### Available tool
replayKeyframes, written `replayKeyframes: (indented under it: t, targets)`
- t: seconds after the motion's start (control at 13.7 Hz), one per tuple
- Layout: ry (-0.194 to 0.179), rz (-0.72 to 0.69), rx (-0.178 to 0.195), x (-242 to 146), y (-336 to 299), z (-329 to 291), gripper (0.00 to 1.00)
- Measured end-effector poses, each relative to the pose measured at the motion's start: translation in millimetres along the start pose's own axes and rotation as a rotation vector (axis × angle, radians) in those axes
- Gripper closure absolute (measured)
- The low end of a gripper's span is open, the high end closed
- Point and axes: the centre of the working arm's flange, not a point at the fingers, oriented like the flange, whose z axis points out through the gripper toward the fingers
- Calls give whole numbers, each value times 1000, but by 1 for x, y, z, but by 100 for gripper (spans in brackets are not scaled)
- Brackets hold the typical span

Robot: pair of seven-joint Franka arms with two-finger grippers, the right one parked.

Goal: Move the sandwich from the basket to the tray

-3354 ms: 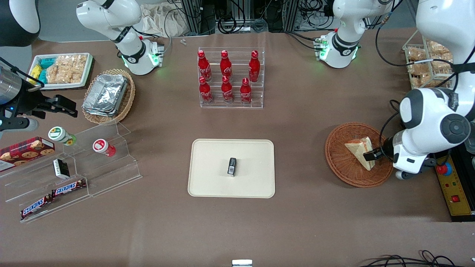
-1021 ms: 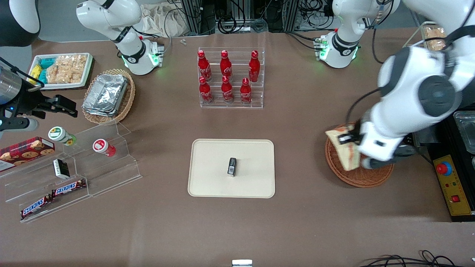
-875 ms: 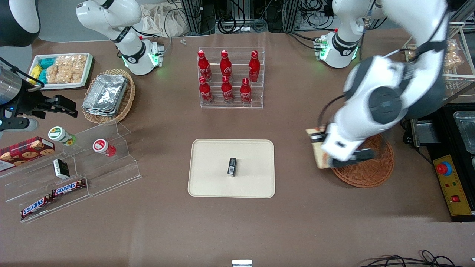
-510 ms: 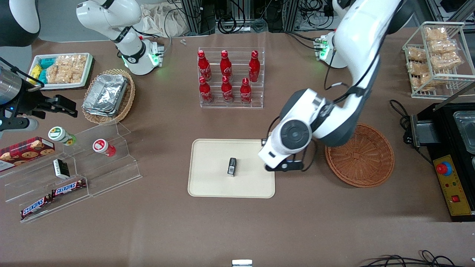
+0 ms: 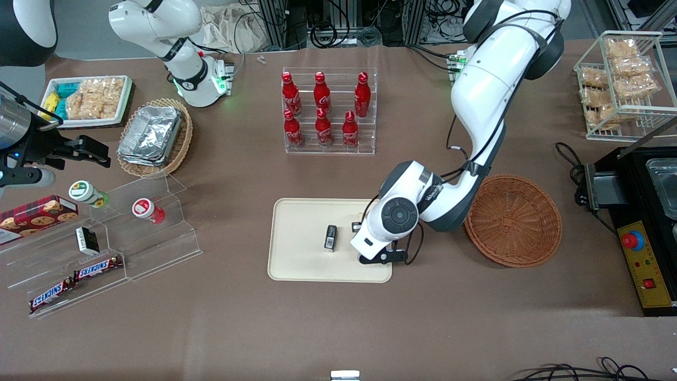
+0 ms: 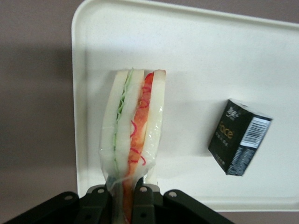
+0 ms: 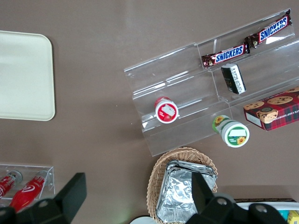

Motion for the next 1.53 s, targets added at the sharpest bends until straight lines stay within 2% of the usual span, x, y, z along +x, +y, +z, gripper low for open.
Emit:
replayKeyframes:
  t: [0.22, 0.44, 0.58, 0.8, 1.09, 1.53]
  targets:
    - [8, 14, 32, 4, -4, 14, 53]
    - [28, 17, 31, 7, -3, 5, 23]
    - [24, 15, 42, 6, -4, -13, 3]
    - [-4, -10, 96, 1, -24, -73, 0]
    - [49, -32, 101, -6, -81, -171, 0]
    - [90, 44, 161, -64, -176, -253, 1]
